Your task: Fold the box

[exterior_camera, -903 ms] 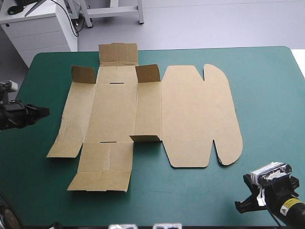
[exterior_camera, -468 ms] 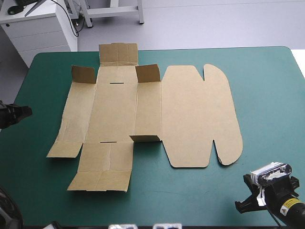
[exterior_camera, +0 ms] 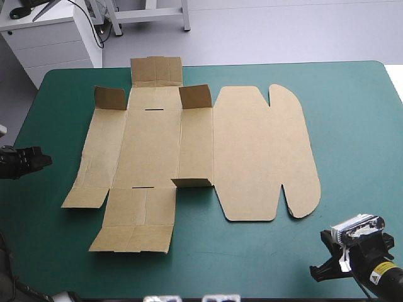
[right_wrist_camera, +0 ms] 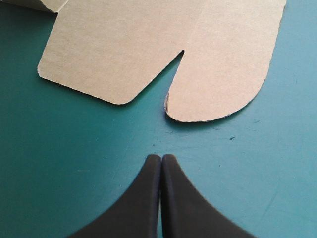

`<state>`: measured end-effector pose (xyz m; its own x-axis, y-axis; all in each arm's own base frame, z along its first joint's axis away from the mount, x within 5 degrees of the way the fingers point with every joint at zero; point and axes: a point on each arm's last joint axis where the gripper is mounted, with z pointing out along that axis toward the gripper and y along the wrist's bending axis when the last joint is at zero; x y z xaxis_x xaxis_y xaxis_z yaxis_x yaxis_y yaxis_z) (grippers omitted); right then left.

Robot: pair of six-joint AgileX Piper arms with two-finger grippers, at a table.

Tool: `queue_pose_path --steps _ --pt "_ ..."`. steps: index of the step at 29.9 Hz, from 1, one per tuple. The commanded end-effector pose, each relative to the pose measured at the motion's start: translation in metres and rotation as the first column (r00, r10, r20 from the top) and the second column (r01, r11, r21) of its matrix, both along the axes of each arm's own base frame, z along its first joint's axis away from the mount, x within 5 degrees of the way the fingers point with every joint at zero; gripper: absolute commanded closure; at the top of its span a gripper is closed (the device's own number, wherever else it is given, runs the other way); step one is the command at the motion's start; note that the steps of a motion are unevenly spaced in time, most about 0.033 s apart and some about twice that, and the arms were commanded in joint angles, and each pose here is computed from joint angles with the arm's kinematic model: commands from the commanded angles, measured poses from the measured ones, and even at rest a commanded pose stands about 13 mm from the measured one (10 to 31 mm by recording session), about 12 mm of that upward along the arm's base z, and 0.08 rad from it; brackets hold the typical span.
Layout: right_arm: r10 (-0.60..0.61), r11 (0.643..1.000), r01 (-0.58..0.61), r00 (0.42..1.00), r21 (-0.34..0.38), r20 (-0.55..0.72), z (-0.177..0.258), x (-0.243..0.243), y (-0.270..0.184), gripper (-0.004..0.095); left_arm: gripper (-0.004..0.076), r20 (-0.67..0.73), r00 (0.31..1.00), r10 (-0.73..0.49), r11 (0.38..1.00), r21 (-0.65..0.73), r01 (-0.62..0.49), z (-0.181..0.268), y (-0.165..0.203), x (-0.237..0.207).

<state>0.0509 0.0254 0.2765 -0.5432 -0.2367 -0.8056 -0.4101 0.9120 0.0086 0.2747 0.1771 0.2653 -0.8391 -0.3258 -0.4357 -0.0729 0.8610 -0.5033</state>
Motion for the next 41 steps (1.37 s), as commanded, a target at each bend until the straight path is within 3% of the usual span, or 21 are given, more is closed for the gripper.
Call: queue_pose_path --steps 1,24,34,37,38,41 --pt "-0.006 0.999 0.003 0.998 0.039 0.070 0.012 0.004 0.002 0.0927 0.0252 0.068 0.997 0.040 0.997 -0.065 -0.035 0.009 0.001 0.010" --pt "-0.008 0.999 0.005 0.998 0.042 0.069 0.012 0.004 0.002 0.0927 0.0234 -0.108 0.976 -0.189 0.971 -0.170 0.169 -0.072 -0.056 0.067" --pt "-0.008 0.999 0.005 0.998 0.045 0.068 0.012 0.004 0.002 0.0927 0.0439 -0.188 0.949 -0.252 0.966 -0.104 0.236 -0.079 -0.052 0.059" --pt "-0.008 0.999 0.005 0.998 0.046 0.068 0.012 0.004 0.002 0.0927 0.0612 -0.177 0.952 -0.249 0.965 -0.125 0.230 -0.077 -0.054 0.059" --pt "-0.009 0.999 0.006 0.998 0.047 0.067 0.012 0.004 0.002 0.0927 0.0720 -0.170 0.953 -0.252 0.962 -0.149 0.228 -0.076 -0.055 0.059" --pt "-0.009 0.999 0.006 0.998 0.048 0.067 0.012 0.004 0.002 0.0927 0.0724 -0.128 0.953 -0.274 0.945 -0.220 0.242 -0.070 -0.061 0.060"
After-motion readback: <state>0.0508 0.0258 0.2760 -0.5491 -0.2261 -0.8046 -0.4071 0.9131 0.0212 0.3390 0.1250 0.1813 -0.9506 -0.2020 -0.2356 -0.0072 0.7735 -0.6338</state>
